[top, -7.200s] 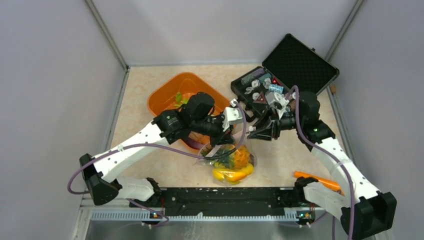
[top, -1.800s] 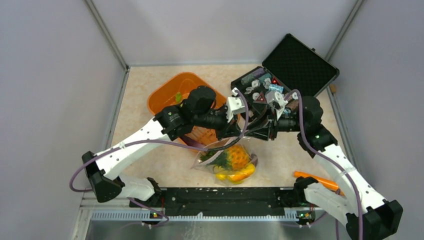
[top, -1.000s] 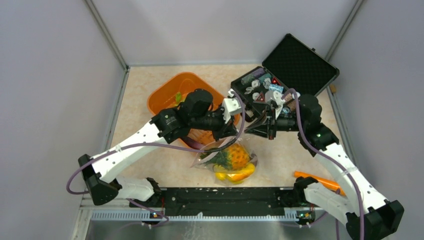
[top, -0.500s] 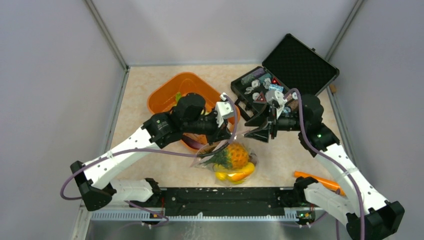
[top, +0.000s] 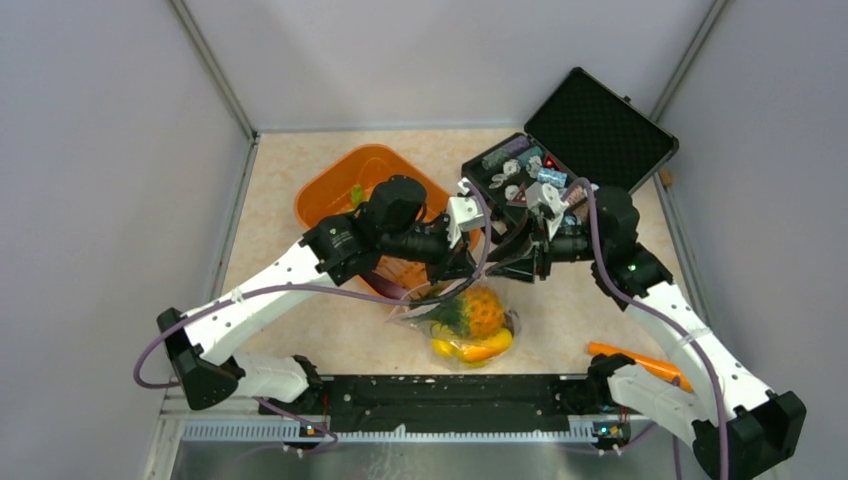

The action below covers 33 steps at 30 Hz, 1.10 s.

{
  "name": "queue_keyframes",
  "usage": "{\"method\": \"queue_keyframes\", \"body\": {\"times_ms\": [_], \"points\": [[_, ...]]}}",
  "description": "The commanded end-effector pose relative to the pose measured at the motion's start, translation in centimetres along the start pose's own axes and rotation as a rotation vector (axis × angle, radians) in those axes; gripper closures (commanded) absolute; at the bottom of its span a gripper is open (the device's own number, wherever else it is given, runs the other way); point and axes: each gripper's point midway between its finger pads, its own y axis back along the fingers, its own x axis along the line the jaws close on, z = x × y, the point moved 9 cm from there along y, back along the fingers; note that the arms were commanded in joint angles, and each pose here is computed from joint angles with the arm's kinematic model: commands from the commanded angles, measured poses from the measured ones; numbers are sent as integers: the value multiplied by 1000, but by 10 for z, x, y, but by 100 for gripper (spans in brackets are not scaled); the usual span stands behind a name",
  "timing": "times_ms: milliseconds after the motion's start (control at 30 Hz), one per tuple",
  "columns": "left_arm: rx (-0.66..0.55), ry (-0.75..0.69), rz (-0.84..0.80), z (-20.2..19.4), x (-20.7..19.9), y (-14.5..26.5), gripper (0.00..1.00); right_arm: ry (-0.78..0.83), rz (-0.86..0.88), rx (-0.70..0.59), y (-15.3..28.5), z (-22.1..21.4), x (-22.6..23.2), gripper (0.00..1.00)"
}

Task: Place the food in the zip-top bag and seal the zipper
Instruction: Zip the zipper food storage bag at the center of the board.

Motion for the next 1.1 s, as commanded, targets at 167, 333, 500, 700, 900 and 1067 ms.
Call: {"method": "queue_keyframes", "body": {"times_ms": [167,333,500,700,900,1067], "points": [[-76,-55,-23,22,-4,3,100,62,46,2,-4,9,5,98],[-50,-55,18,16,-2,6,100,88,-19,-5,-1,14,4,100],[16,-30,105,-5,1,13,100,84,-112,-7,3,20,3,100],[26,-1,207,-21,-2,32,100,75,-140,-5,2,18,-1,100],[19,-1,268,-32,-6,48,100,84,-156,-23,3,20,-1,100],[30,16,270,-36,-5,46,100,90,-158,-29,3,19,0,100]]}}
